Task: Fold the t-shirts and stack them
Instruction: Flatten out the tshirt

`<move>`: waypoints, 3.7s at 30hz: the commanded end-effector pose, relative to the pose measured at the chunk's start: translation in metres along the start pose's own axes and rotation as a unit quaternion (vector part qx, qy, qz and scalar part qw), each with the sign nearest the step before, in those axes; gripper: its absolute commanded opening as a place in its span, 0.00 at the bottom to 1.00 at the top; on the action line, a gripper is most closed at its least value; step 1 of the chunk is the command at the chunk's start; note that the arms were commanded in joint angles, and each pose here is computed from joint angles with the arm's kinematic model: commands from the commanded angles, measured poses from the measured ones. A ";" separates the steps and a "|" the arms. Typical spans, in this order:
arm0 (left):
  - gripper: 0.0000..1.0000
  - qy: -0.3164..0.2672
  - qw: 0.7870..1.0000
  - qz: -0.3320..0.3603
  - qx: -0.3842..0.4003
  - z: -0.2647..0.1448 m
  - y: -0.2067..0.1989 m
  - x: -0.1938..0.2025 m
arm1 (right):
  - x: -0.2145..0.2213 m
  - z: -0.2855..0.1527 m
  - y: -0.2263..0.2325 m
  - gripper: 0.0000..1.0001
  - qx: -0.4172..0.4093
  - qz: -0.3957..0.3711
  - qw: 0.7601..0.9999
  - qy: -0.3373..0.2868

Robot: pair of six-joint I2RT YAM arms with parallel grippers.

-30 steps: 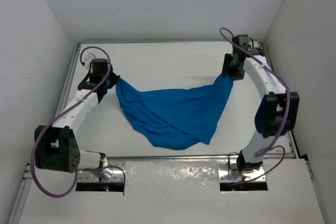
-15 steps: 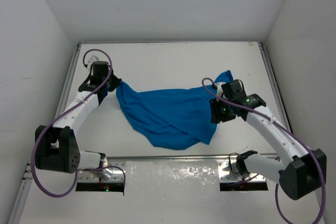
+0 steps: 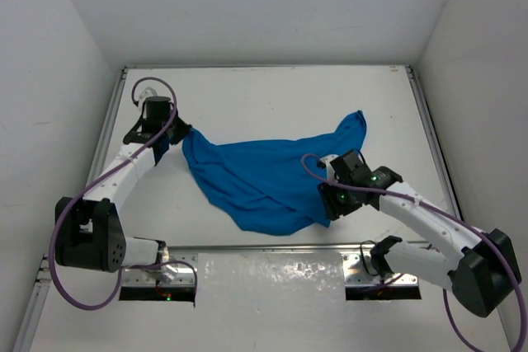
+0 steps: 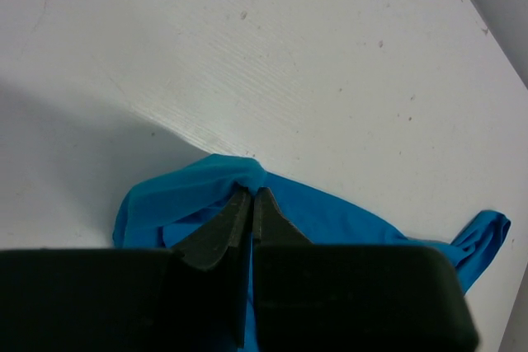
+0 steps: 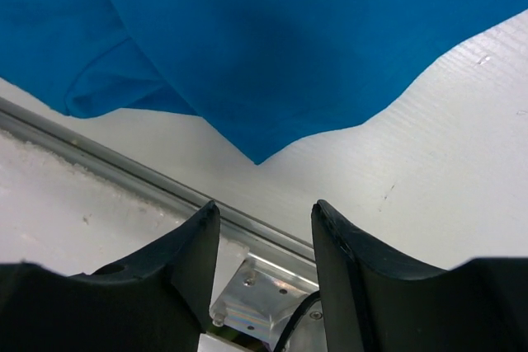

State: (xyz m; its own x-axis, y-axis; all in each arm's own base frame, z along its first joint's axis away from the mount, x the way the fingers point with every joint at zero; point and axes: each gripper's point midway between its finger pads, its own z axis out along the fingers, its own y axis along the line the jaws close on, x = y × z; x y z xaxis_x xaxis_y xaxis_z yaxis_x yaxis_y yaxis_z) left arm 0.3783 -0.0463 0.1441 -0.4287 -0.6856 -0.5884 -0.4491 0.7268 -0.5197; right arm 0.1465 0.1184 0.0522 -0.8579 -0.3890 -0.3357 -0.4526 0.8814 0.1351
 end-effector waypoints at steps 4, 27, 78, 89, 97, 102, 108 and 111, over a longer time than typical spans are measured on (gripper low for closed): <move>0.00 -0.031 0.999 0.000 0.031 -0.011 -0.020 -0.023 | -0.005 0.013 -0.006 0.48 0.049 0.031 0.997 -0.041; 0.00 -0.029 0.999 0.004 0.020 -0.015 -0.018 -0.025 | -0.004 0.049 0.010 0.49 -0.010 -0.039 0.997 -0.071; 0.00 -0.019 1.000 -0.007 0.020 -0.019 -0.024 -0.027 | 0.004 0.044 -0.002 0.00 0.079 0.025 0.994 -0.066; 0.00 -0.033 0.993 -0.062 0.092 -0.106 -0.077 -0.070 | -0.169 -0.176 -0.023 0.00 0.239 0.028 0.933 -0.267; 0.00 -0.117 0.975 -0.088 0.167 -0.223 -0.097 -0.116 | -0.181 -0.297 -0.044 0.00 0.294 0.095 0.878 -0.366; 0.00 -0.219 0.940 -0.084 0.248 -0.321 -0.135 -0.178 | -0.184 -0.393 -0.059 0.00 0.311 0.135 0.813 -0.473; 0.00 -0.233 0.934 -0.058 0.263 -0.371 -0.160 -0.208 | -0.175 -0.463 -0.069 0.00 0.311 0.172 0.759 -0.546; 0.00 -0.242 0.928 -0.054 0.277 -0.386 -0.168 -0.215 | -0.170 -0.477 -0.074 0.00 0.322 0.175 0.744 -0.559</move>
State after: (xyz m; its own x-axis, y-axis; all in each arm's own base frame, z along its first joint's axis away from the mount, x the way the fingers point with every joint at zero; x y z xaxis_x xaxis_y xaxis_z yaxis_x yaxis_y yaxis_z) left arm 0.2275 -0.0376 0.6159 0.1099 -0.7808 -0.6150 0.1392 0.6248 -0.7683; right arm 0.2117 0.0073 0.5300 -0.0367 0.0735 -0.9966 0.1954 0.9786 0.0650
